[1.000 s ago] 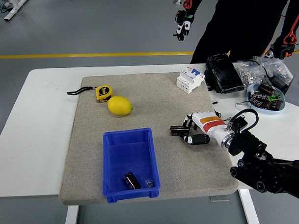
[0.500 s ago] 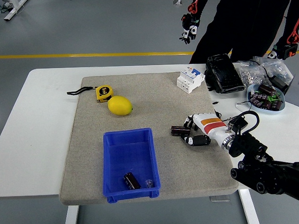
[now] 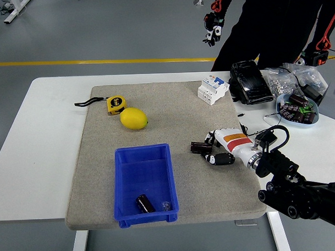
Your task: Pick up the battery,place it into the box
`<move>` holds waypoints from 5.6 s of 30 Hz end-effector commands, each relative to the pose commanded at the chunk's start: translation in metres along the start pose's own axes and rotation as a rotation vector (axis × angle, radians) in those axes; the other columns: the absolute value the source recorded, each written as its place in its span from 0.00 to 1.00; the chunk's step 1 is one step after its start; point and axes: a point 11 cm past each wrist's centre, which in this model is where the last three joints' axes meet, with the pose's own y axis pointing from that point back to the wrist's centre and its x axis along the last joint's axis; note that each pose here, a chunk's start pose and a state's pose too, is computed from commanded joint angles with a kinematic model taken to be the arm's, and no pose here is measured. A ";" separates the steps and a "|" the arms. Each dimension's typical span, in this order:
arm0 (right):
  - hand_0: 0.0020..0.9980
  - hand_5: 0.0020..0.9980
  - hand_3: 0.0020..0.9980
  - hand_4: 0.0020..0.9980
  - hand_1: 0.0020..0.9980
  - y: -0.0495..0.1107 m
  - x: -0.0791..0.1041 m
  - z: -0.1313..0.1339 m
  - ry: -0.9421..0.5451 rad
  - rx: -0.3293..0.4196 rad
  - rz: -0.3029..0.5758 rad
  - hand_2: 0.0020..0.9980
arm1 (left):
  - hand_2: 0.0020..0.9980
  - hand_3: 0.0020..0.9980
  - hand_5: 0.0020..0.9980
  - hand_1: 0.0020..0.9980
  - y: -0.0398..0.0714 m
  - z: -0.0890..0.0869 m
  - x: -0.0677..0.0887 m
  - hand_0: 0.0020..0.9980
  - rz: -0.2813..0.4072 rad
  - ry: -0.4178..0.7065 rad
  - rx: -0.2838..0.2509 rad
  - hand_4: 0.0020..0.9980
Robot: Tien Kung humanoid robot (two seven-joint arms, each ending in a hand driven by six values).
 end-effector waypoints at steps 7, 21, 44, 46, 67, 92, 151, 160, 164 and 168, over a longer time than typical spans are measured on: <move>0.14 0.34 0.46 0.63 0.31 -0.001 0.005 -0.002 -0.007 0.008 0.008 0.45 | 0.66 0.58 0.58 0.66 0.000 -0.001 0.000 0.66 0.001 0.002 0.001 0.63; 0.13 0.33 0.46 0.62 0.31 -0.003 0.026 0.003 -0.010 -0.003 0.052 0.45 | 0.65 0.58 0.58 0.65 -0.001 -0.004 0.001 0.66 0.002 0.001 0.008 0.63; 0.29 0.26 0.53 0.65 0.41 -0.002 0.031 0.013 0.019 -0.027 0.023 0.49 | 0.65 0.58 0.58 0.65 -0.001 -0.010 -0.002 0.66 -0.002 0.003 0.020 0.63; 0.29 0.26 0.53 0.65 0.41 -0.002 0.031 0.014 0.025 -0.028 0.016 0.49 | 0.65 0.58 0.58 0.65 -0.001 -0.010 -0.002 0.66 -0.002 0.004 0.020 0.63; 0.37 0.30 0.76 0.87 0.51 -0.004 0.040 0.004 0.025 0.020 0.011 0.62 | 0.65 0.58 0.58 0.65 -0.001 -0.017 -0.004 0.66 -0.007 -0.004 0.032 0.63; 0.26 0.28 0.57 0.73 0.41 -0.007 0.039 0.001 0.017 0.019 0.054 0.51 | 0.65 0.58 0.58 0.65 -0.001 -0.012 -0.003 0.66 -0.007 -0.008 0.024 0.63; 0.34 0.25 0.67 0.76 0.47 -0.007 0.036 0.000 0.079 0.045 -0.024 0.59 | 0.65 0.58 0.58 0.65 -0.001 -0.013 0.000 0.66 -0.004 -0.024 0.029 0.63; 0.33 0.24 0.66 0.75 0.46 -0.007 0.038 0.001 0.092 0.048 -0.014 0.58 | 0.65 0.58 0.58 0.65 -0.001 -0.012 0.001 0.66 -0.002 -0.025 0.026 0.63; 0.32 0.24 0.65 0.75 0.45 -0.008 0.040 0.001 0.097 0.047 -0.010 0.58 | 0.65 0.58 0.58 0.65 -0.001 -0.010 0.002 0.66 -0.001 -0.026 0.023 0.63; 0.32 0.24 0.65 0.75 0.45 -0.008 0.041 0.001 0.099 0.048 -0.004 0.58 | 0.65 0.58 0.58 0.65 -0.001 -0.010 0.002 0.66 -0.001 -0.026 0.022 0.63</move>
